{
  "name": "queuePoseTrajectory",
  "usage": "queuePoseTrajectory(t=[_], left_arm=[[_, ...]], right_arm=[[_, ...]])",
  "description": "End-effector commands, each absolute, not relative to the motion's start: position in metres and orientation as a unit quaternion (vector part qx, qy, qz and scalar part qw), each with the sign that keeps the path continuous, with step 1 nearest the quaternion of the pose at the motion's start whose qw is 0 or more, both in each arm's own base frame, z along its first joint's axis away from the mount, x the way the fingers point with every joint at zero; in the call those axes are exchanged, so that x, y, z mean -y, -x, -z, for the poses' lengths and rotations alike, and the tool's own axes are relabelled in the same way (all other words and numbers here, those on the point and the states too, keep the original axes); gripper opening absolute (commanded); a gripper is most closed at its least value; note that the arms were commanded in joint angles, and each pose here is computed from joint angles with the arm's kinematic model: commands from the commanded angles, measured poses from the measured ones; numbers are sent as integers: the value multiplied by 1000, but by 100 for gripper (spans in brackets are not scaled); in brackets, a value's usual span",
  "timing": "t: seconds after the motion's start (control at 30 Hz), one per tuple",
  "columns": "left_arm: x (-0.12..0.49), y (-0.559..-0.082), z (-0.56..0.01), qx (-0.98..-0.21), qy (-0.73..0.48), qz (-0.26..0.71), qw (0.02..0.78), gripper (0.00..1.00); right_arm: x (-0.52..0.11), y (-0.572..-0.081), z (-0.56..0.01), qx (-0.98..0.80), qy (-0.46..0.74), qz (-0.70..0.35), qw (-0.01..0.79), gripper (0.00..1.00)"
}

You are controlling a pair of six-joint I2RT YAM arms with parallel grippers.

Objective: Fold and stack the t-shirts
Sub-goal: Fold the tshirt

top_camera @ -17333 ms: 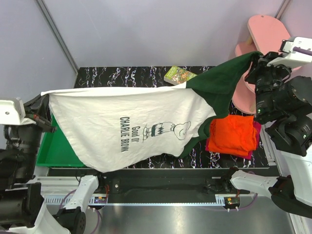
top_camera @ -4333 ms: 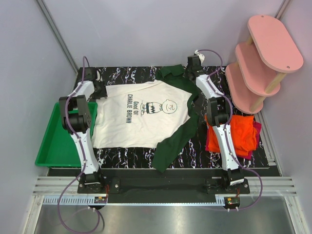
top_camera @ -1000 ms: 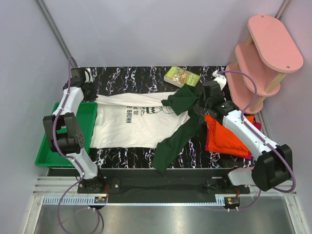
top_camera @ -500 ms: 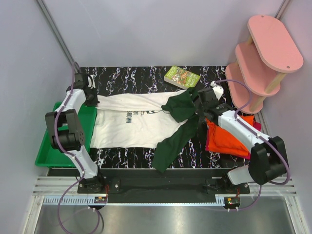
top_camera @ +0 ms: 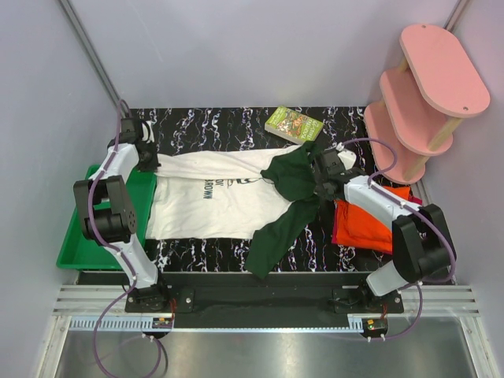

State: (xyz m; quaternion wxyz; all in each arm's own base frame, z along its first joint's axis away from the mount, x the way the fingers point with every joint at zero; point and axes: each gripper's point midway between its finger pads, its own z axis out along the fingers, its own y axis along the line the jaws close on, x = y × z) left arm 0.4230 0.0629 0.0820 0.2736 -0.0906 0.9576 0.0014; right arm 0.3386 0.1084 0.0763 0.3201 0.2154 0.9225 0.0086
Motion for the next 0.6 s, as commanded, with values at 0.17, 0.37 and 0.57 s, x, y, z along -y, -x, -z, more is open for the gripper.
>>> queuePoseTrajectory(t=[0.17,0.37,0.57], left_arm=[[-57,-432,-86,-956,76,23,283,46],[-43,-457,-134,-933,74,68,345,75],[-34,-480,-120,-940,67,81,325,71]], right_arm=[[-125,-365,-102,-916,-187,-34,353,25],[-134,-422,-164,-892,-137,-25,430,66],[-153,-481,-158,-896,-95,-13,433,65]])
